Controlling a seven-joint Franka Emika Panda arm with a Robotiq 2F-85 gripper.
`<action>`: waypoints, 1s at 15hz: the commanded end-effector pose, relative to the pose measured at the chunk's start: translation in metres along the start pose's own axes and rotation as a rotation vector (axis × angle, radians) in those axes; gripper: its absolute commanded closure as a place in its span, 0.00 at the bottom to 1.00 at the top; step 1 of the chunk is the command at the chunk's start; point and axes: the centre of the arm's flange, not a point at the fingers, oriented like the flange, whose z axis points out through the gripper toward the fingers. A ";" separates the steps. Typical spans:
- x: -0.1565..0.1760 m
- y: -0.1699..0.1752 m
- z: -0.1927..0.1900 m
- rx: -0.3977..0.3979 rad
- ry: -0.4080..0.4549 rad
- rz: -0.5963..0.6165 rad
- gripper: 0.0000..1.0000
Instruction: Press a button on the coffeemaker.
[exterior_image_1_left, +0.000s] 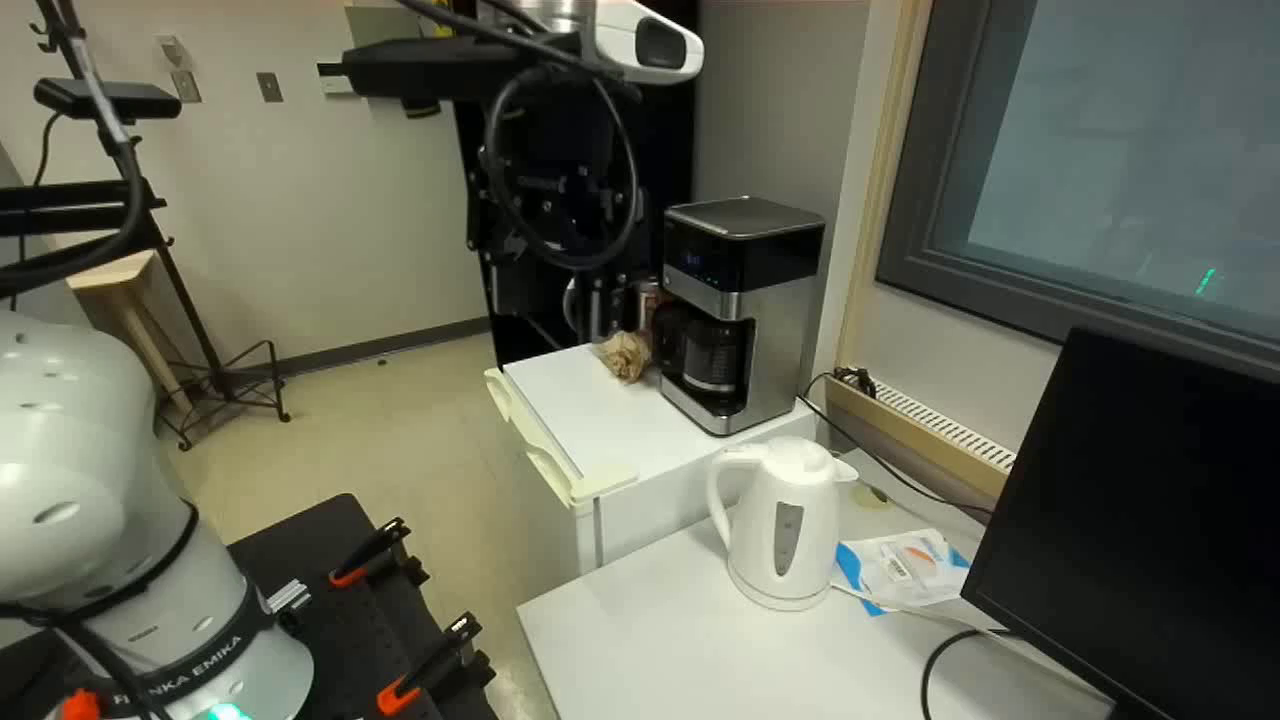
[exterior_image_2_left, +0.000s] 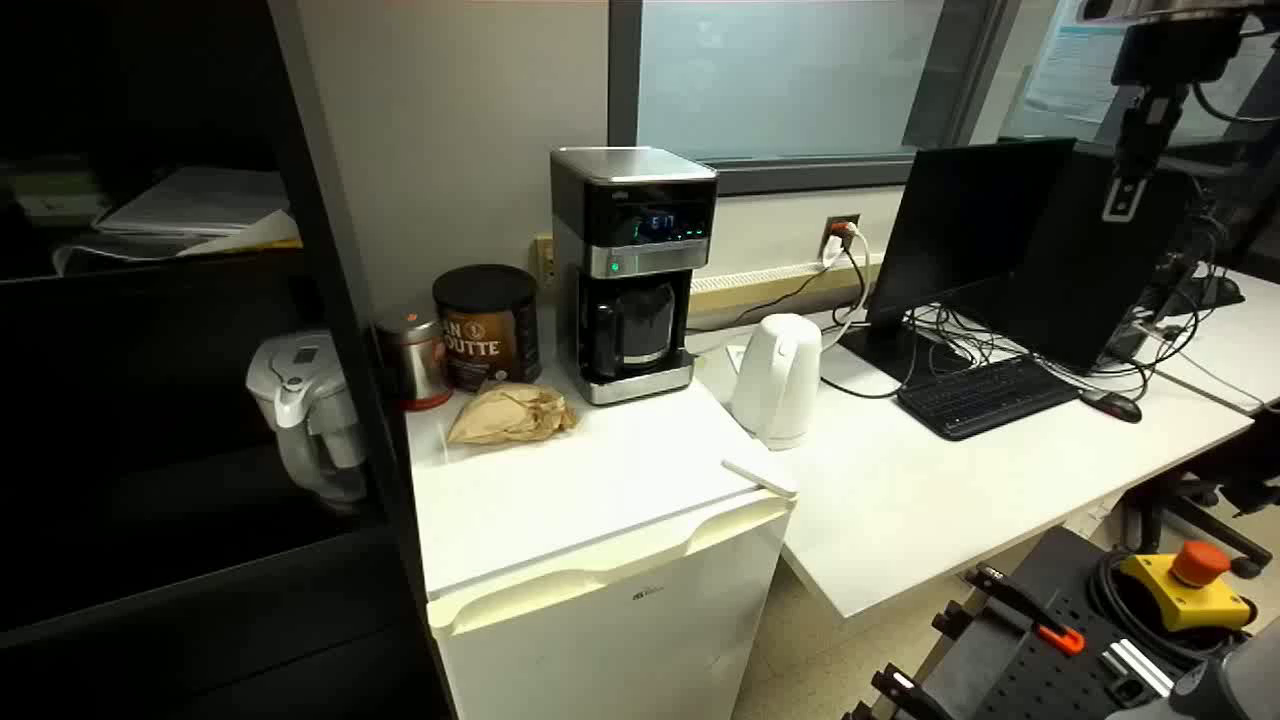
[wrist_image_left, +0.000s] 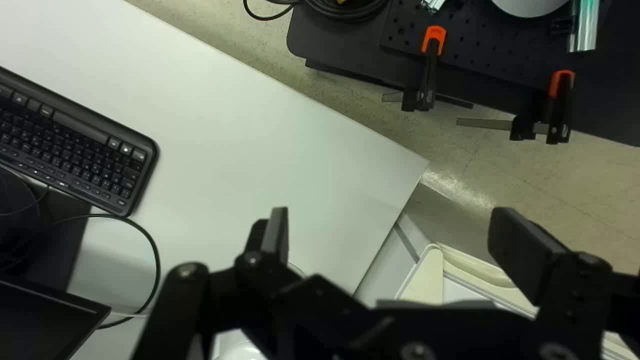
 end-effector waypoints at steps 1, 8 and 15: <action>0.000 0.000 0.000 0.000 0.000 0.000 0.00; 0.007 0.002 0.000 -0.012 -0.006 -0.013 0.00; 0.080 0.001 0.020 -0.095 -0.045 -0.183 0.00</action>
